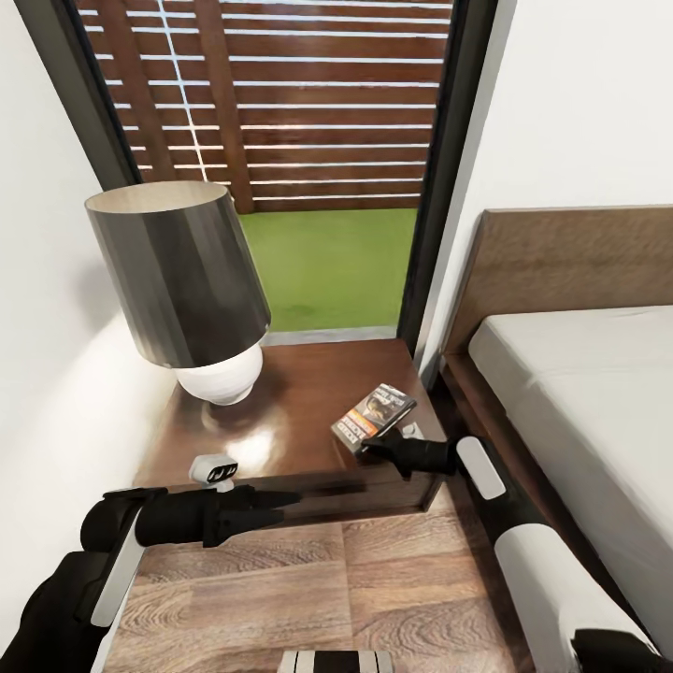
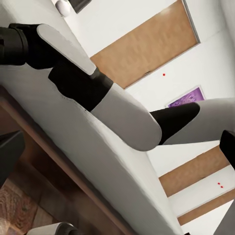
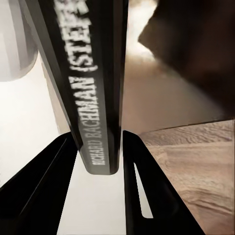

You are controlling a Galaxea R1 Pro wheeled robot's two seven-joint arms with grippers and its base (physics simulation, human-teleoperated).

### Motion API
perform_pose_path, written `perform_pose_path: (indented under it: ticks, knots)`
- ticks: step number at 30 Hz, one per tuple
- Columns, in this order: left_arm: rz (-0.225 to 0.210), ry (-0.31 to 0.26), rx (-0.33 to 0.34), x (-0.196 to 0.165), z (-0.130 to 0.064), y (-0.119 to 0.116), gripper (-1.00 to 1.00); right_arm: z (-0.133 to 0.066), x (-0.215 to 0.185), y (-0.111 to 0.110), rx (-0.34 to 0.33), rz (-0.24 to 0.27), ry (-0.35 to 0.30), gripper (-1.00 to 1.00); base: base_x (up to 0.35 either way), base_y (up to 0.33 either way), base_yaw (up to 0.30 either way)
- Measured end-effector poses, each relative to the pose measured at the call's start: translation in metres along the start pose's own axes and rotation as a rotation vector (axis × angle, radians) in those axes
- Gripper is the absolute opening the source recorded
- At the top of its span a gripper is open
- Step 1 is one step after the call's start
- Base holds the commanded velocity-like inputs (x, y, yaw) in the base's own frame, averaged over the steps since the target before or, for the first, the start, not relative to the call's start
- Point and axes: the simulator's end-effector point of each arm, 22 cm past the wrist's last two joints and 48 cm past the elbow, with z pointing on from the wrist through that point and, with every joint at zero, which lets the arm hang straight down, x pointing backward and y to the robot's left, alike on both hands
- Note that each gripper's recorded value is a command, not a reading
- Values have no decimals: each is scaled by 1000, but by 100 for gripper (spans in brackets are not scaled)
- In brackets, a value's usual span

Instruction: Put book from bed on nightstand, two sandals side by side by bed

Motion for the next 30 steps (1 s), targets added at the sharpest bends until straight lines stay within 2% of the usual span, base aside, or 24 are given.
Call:
perform_pose_path:
  ticks: [10,14,28,30]
  knots:
    - [0,0,-1,0,0,0,100,-1,-11,5,24,-21,-11,-100,0,0,0]
    - [-16,-1,-4,2,-1,8,100,3,-11,-3,37,-14,-5,-100,0,0,0]
    - [-16,-1,-8,2,-1,9,100,3,-12,-2,37,-17,-5,-100,0,0,0]
    - [-24,-1,-10,3,-1,12,100,6,-12,-4,29,-5,-2,-100,0,0,0]
